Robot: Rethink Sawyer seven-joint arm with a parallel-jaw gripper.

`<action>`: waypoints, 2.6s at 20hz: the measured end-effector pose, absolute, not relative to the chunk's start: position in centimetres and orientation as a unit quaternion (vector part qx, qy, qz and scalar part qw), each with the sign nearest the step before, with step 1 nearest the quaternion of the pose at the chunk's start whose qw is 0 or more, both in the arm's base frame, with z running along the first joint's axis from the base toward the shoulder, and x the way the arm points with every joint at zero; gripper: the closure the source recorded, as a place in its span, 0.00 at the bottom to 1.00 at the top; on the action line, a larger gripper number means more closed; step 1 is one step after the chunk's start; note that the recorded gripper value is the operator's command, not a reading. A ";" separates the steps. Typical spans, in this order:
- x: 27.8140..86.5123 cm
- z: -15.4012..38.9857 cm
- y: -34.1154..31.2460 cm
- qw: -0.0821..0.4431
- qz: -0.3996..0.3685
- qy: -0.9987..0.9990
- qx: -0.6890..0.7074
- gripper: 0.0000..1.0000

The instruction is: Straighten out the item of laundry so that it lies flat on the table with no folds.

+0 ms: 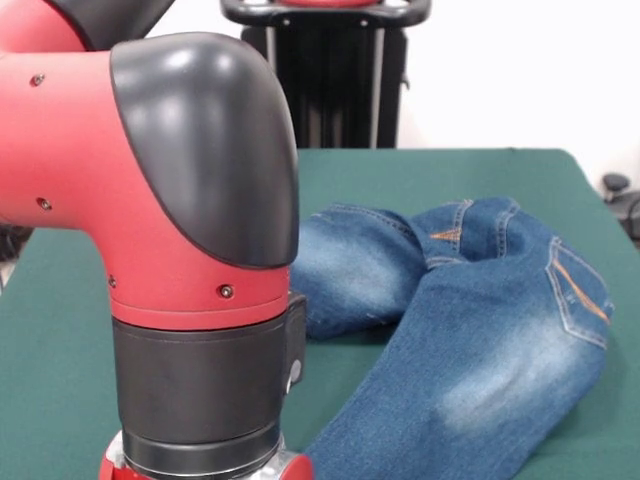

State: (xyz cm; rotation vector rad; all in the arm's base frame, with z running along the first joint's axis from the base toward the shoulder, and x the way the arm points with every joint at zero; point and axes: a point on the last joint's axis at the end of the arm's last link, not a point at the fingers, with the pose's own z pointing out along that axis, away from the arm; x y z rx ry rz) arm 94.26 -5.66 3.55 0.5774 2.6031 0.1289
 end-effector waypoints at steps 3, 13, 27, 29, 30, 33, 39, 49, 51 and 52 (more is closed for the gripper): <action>94.4 4.0 -5.5 0.235 0.050 0.947 0.211 0.00; 95.3 9.8 -5.4 0.235 0.058 0.948 0.207 0.00; 91.3 20.8 -2.0 0.129 0.052 0.976 0.169 0.00; 90.5 21.8 -1.5 0.118 0.052 0.978 0.166 0.00; 90.3 22.1 -1.4 0.115 0.052 0.978 0.165 0.00; 89.4 22.6 -1.0 0.104 0.050 0.980 0.163 0.00; 86.6 21.9 0.3 0.063 0.054 0.984 0.159 0.00; 83.3 18.7 1.8 0.020 0.038 0.988 0.148 0.00; 83.0 18.3 1.9 0.015 0.035 0.988 0.147 0.00; 82.8 18.2 2.0 0.013 0.033 0.989 0.147 0.00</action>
